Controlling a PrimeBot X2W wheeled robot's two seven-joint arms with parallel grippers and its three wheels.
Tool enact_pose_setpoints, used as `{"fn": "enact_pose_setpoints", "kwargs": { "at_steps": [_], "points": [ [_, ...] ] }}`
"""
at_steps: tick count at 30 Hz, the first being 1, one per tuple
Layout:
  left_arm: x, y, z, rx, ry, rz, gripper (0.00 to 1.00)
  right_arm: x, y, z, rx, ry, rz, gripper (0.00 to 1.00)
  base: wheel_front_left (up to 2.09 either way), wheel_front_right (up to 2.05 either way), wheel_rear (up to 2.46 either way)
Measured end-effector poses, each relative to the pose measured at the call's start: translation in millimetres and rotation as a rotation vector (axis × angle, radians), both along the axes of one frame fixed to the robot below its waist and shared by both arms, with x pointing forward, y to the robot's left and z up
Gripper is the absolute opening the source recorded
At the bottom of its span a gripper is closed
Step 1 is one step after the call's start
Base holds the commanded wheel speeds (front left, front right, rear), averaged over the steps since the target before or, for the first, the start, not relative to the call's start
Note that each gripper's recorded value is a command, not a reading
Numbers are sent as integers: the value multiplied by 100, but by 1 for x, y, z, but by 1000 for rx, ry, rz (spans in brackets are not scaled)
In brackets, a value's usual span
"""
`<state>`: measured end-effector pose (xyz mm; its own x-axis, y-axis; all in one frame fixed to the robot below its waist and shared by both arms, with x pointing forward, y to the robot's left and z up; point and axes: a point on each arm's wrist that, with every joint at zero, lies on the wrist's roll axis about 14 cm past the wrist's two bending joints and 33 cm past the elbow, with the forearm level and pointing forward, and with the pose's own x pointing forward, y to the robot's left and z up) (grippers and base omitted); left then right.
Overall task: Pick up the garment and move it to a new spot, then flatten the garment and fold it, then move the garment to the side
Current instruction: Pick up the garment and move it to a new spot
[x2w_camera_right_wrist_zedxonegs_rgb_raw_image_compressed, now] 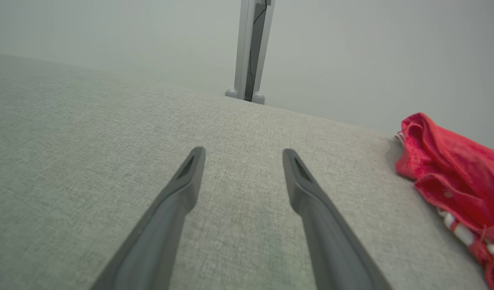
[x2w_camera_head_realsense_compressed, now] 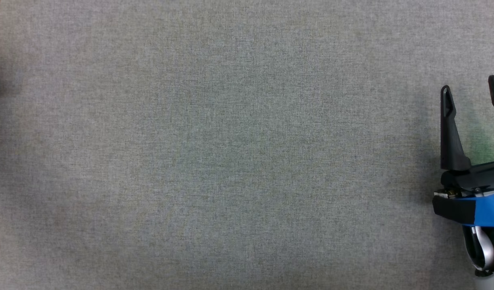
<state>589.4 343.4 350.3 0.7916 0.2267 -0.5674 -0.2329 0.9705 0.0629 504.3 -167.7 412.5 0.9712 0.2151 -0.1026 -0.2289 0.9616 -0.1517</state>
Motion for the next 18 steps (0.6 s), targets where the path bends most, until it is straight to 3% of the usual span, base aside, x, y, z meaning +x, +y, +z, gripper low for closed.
{"fn": "enact_pose_setpoints", "kwargs": {
  "at_steps": [9,18],
  "points": [
    [17,-8,43,64,-143,-83,0,-3,3,13,21,-29,-5,100,0,0,0],
    [51,-52,158,130,-468,-246,0,-15,3,38,64,-81,-26,100,0,0,0]
  ]
}}
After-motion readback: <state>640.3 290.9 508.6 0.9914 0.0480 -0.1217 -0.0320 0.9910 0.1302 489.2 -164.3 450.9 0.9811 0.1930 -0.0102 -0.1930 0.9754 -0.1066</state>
